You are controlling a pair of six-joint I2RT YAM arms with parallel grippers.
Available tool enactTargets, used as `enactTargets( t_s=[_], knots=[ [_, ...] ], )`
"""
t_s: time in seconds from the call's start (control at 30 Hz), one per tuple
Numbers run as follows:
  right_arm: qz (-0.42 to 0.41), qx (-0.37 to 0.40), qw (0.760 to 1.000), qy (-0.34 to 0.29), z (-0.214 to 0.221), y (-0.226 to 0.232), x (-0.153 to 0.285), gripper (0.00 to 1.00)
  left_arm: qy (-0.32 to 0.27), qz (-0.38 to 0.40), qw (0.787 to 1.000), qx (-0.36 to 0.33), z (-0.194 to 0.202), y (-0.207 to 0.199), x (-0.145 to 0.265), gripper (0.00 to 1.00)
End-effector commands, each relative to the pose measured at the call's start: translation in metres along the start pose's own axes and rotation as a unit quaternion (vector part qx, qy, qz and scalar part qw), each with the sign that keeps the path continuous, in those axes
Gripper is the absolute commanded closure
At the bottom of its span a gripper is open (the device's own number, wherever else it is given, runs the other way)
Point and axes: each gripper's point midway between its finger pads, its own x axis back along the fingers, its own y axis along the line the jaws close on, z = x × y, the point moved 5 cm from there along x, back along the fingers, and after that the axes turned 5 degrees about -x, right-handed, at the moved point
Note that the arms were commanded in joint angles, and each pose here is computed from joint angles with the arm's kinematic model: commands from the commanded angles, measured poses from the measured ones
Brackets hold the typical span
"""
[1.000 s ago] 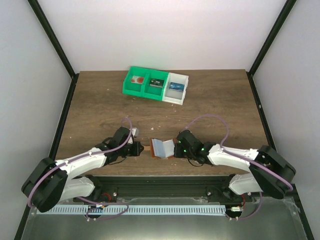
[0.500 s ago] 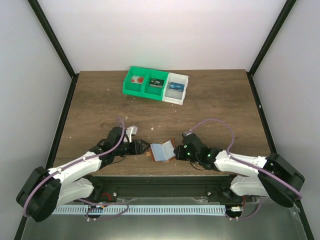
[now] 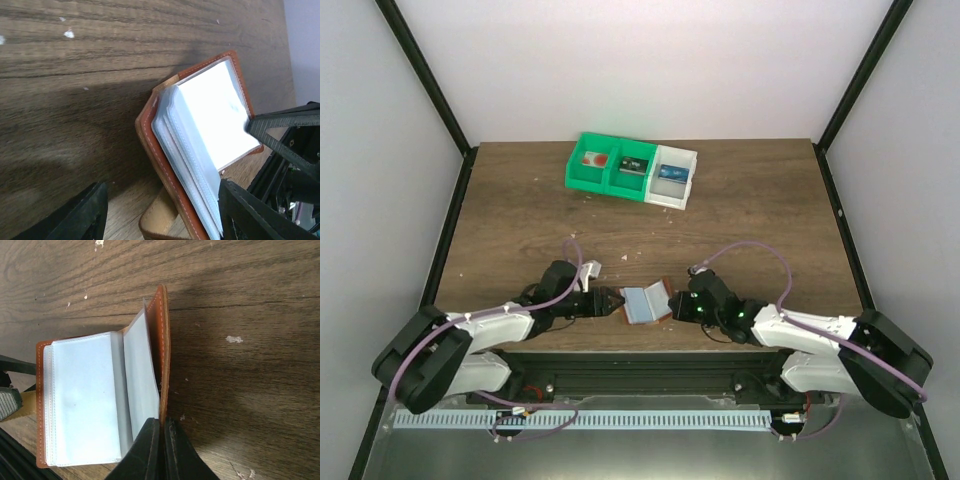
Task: Take the credit cards out of the card holder
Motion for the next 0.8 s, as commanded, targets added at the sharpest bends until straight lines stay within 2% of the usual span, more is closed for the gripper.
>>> enactTargets(
  t_s=[0.0,0.1,0.23,0.5,0.6,0.77],
  knots=[
    [-0.006,-0.017,1.0,-0.007,0.003,-0.004,0.001,1.0,-0.017,0.046,0.998,-0.027,-0.009,-0.012,-0.004,0.39],
    [-0.006,-0.017,1.0,-0.01,0.003,-0.006,0.003,1.0,-0.016,0.071,0.997,-0.027,-0.01,-0.016,-0.006,0.4],
    [-0.005,-0.018,1.0,-0.011,0.003,-0.007,0.003,0.99,-0.005,0.088,0.996,-0.022,-0.01,-0.019,-0.011,0.55],
    [-0.005,-0.02,1.0,-0.007,0.006,-0.011,0.001,1.0,0.001,0.09,0.996,-0.02,-0.012,-0.02,-0.016,0.64],
    [-0.007,-0.021,1.0,-0.008,0.007,-0.011,0.001,0.99,0.01,0.085,0.996,-0.011,-0.011,-0.016,-0.02,0.64],
    [-0.006,-0.017,1.0,-0.01,0.006,-0.012,0.002,1.0,0.02,0.084,0.996,0.007,-0.009,-0.014,-0.024,0.55]
  ],
)
